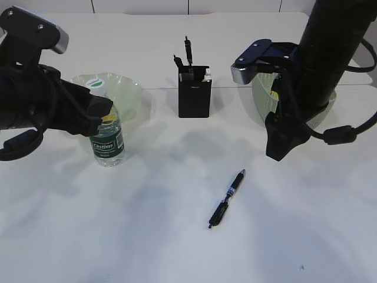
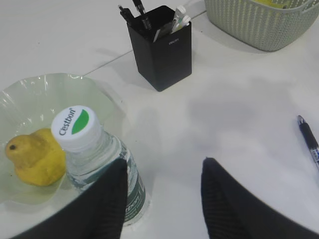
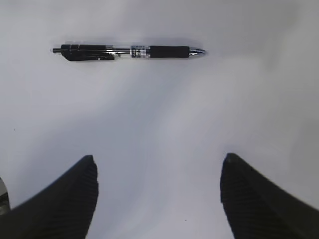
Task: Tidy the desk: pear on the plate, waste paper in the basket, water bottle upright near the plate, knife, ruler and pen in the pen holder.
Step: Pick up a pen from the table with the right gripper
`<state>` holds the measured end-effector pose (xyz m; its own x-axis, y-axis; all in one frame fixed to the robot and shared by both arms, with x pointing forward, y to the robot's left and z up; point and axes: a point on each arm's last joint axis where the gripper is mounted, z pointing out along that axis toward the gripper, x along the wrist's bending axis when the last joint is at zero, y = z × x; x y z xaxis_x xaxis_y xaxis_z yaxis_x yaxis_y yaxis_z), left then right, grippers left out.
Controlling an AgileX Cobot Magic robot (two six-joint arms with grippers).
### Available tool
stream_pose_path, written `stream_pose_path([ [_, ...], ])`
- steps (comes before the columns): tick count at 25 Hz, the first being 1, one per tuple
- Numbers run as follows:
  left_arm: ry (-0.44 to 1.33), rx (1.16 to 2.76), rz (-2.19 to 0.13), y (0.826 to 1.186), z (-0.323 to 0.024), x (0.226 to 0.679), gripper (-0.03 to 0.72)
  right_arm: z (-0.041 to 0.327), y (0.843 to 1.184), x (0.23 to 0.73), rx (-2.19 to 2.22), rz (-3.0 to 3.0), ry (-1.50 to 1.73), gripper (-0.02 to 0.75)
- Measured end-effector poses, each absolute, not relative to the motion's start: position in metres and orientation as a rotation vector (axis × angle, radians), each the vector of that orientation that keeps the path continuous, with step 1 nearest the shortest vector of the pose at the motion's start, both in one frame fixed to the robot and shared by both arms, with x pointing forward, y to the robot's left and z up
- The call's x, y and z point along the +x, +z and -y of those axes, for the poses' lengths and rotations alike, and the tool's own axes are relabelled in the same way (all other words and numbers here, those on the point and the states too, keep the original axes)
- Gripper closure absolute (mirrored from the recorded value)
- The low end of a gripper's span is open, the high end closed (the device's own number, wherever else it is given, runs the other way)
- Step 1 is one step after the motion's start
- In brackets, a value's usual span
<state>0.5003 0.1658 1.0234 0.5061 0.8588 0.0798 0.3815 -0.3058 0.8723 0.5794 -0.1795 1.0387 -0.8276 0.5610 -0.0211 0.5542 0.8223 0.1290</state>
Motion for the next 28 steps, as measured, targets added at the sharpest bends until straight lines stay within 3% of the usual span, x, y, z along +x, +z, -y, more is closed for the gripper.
stream_pose_path([
  [14, 0.705, 1.895, -1.024, 1.0234, -0.1658, 0.5003, 0.349, 0.1725, 1.0396, 0.5776, 0.025, -3.061, 0.266, 0.17],
  [23, 0.706, 1.896, -1.023, 1.0234, -0.1658, 0.5003, 0.349, 0.1722, 1.0397, 0.5775, -0.007, -3.06, 0.27, 0.17],
  [28, 0.706, 1.896, -1.023, 1.0234, -0.1658, 0.5003, 0.349, 0.1718, 1.0397, 0.5774, 0.301, -3.063, 0.288, 0.17],
])
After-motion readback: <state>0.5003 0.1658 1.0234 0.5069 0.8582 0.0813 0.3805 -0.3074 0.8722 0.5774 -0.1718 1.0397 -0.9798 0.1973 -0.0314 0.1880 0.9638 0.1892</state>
